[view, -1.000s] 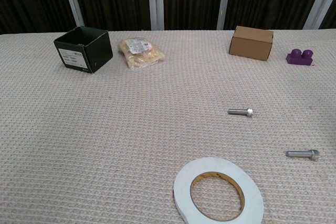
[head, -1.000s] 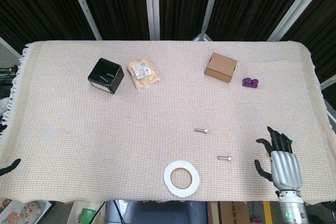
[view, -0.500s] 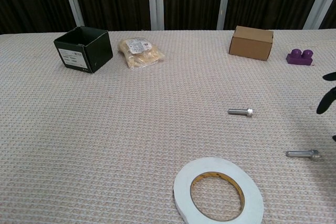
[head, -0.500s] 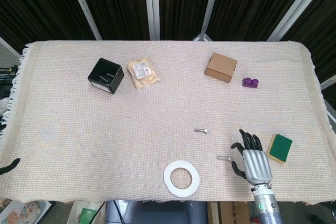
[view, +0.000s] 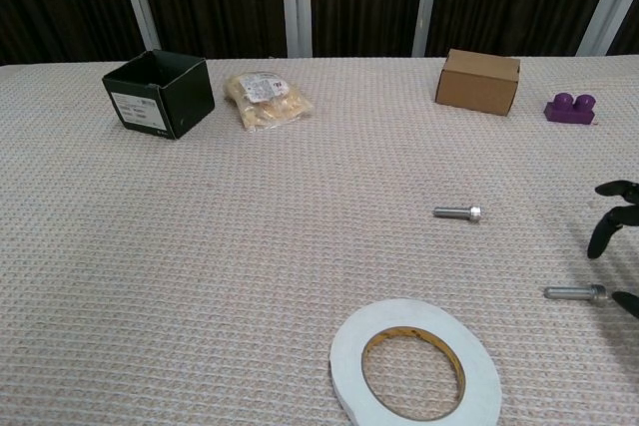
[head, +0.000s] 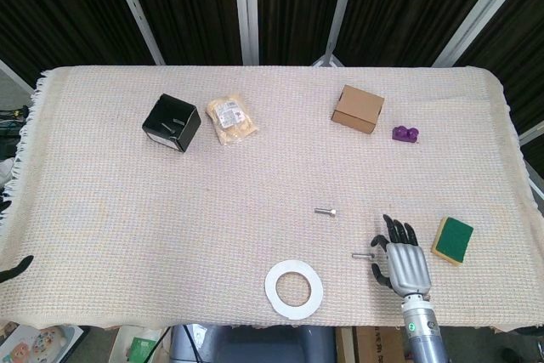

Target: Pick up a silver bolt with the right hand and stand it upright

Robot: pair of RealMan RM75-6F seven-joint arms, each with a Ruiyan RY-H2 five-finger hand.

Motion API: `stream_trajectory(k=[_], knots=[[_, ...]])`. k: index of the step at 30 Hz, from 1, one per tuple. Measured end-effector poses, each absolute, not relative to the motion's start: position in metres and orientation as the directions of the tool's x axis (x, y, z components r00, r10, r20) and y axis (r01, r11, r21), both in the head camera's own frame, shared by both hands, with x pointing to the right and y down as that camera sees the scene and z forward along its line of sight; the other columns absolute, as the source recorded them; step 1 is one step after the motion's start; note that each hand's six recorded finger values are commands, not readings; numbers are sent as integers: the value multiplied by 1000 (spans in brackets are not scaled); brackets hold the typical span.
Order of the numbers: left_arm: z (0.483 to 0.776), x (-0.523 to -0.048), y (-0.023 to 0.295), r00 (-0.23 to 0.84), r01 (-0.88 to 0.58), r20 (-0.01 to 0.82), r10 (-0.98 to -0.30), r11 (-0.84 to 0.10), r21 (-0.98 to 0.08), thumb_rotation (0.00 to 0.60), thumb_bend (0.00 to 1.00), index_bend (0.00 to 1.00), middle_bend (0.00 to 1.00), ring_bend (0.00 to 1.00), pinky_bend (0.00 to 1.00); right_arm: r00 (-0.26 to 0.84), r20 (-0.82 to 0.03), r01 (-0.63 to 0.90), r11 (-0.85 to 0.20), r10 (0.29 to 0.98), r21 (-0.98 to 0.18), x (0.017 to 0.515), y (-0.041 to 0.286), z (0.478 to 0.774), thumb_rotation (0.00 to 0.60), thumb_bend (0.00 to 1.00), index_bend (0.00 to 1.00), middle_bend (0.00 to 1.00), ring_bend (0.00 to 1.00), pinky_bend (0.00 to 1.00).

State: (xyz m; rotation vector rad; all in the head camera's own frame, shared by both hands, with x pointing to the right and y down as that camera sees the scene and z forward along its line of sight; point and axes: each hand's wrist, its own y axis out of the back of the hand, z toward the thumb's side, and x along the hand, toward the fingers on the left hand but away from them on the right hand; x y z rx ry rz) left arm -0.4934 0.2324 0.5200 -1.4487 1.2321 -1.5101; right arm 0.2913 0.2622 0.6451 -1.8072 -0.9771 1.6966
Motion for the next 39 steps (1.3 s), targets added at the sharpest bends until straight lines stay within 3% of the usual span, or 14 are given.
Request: stream_trajectory(k=[39], knots=[[523,-491,231,-134,-113,321,-937,-308,-945,600,147,179,143,7,48,15,-684,179,-675,730,-716,264,259,679,600,354,537,0,54,8]])
